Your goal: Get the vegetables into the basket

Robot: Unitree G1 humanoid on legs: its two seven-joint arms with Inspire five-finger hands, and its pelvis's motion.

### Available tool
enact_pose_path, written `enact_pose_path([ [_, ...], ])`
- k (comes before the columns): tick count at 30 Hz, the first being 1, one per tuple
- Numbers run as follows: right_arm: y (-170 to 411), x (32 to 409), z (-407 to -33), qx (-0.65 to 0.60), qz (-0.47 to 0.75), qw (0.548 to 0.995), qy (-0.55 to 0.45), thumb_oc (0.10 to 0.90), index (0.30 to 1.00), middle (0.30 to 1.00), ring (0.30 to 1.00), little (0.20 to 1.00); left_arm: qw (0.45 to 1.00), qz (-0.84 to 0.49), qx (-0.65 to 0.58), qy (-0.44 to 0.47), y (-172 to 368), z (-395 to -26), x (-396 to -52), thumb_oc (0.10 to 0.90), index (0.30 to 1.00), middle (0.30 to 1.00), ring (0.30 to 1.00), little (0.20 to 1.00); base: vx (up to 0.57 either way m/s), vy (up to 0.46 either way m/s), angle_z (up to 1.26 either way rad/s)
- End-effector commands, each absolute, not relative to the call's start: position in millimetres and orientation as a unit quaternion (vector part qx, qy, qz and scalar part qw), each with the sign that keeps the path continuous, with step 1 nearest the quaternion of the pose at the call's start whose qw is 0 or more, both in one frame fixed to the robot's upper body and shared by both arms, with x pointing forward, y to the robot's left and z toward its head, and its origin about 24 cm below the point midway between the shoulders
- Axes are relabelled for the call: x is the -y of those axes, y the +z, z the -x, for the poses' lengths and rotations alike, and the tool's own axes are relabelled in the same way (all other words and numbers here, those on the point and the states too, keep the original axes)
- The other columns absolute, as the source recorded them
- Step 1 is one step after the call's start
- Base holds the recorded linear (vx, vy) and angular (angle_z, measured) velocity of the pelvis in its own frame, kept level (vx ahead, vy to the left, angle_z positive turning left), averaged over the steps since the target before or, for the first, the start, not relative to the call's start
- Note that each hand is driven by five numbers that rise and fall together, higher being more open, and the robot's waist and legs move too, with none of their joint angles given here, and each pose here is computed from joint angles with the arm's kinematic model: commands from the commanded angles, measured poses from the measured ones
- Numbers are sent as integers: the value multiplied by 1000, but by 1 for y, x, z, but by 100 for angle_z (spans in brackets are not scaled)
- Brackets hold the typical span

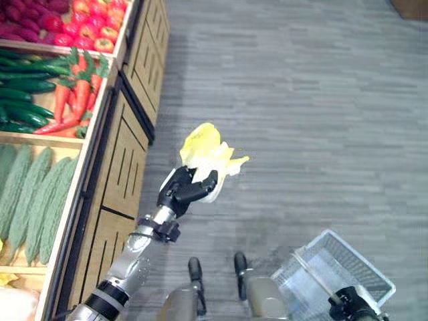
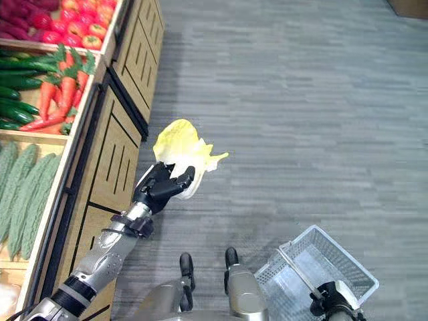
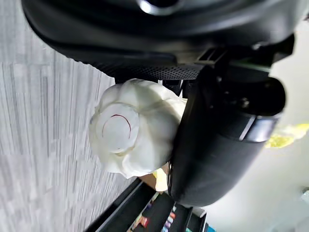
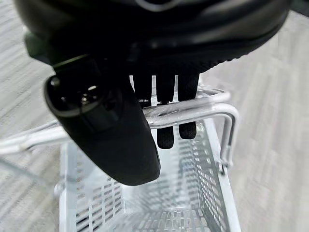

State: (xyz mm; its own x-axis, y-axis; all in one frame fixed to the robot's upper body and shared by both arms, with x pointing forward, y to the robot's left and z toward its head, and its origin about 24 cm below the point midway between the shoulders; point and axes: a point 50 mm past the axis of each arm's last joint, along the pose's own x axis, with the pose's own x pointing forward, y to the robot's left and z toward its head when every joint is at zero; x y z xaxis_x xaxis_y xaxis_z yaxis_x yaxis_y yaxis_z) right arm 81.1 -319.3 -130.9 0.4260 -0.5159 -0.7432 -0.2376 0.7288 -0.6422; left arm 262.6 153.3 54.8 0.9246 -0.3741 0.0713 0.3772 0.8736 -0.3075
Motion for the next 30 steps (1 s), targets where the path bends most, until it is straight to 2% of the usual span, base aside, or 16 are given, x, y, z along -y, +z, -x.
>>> enact_pose_path([
  [1, -127, 336, -60, -549, 364, 742, -123, 400, 300, 300, 300, 300, 944, 175, 159, -232, 115, -265, -147, 400, 300, 300, 300, 300, 22, 52, -33],
  [8, -129, 335, -48, -567, 355, 733, -123, 400, 300, 300, 300, 300, 948, 167, 153, -225, 111, -259, -153, 400, 300, 300, 300, 300, 56, -16, -8],
  [18, -127, 331, -68, -538, 372, 751, -95, 400, 300, 300, 300, 300, 962, 106, 145, -204, 104, -253, -164, 400, 300, 300, 300, 300, 65, 19, 6],
  [22, -121, 333, -91, -507, 378, 769, -96, 400, 300, 300, 300, 300, 965, -3, 153, -213, 106, -257, -169, 400, 300, 300, 300, 300, 53, 94, 23],
  [23, -115, 333, -108, -480, 403, 775, -77, 400, 300, 300, 300, 300, 964, -17, 142, -224, 104, -261, -169, 400, 300, 300, 300, 300, 54, 40, 6],
  [27, -99, 350, -128, -457, 440, 769, -81, 400, 300, 300, 300, 300, 959, -36, 136, -246, 104, -265, -164, 400, 300, 300, 300, 300, 42, -20, -2],
  [28, -77, 373, -147, -446, 489, 745, -83, 400, 300, 300, 300, 300, 949, -51, 140, -277, 109, -271, -155, 400, 300, 300, 300, 300, 50, -52, -4],
  [30, -71, 378, -152, -440, 501, 741, -83, 400, 300, 300, 300, 300, 945, -56, 143, -288, 111, -272, -151, 400, 300, 300, 300, 300, 18, -44, -6],
])
